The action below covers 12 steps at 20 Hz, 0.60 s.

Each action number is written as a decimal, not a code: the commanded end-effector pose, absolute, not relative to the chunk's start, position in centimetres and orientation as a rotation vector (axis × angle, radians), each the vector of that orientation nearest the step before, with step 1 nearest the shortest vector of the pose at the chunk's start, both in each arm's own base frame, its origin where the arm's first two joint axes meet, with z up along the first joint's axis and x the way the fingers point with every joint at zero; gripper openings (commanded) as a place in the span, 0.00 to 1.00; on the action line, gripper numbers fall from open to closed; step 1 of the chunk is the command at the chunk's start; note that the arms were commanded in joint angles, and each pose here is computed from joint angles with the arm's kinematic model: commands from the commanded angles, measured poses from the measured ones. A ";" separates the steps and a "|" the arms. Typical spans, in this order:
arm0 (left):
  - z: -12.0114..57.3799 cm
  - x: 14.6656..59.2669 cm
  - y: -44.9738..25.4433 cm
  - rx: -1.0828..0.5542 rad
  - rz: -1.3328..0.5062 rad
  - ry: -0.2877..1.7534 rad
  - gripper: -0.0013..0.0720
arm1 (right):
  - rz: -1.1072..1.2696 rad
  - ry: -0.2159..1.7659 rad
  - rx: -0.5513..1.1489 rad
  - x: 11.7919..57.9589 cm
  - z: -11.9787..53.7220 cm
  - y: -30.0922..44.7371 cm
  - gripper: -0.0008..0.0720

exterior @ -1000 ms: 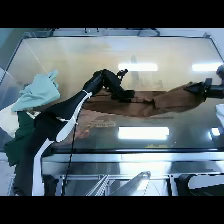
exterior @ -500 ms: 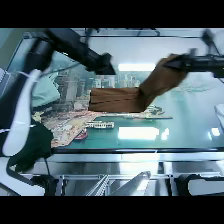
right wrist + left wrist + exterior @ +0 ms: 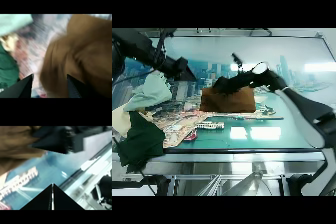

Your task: Fold the shirts.

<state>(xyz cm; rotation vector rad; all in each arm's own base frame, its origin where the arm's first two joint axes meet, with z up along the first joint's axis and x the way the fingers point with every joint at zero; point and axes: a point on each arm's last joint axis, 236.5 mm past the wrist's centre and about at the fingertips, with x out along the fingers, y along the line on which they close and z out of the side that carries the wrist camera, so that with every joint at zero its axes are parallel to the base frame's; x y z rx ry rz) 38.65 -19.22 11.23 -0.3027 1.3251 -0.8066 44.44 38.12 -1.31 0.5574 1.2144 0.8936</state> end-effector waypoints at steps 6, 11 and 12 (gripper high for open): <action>7.1 35.9 -17.9 -0.333 -0.804 1.407 0.03 | 0.973 1.189 0.512 43.7 6.9 32.9 0.63; 8.6 34.9 -17.8 -0.288 -0.853 1.413 0.03 | 0.546 1.257 0.481 46.9 5.8 15.6 0.74; 9.0 34.6 -17.8 -0.274 -0.864 1.401 0.03 | 0.487 1.292 0.525 46.8 4.2 13.2 0.82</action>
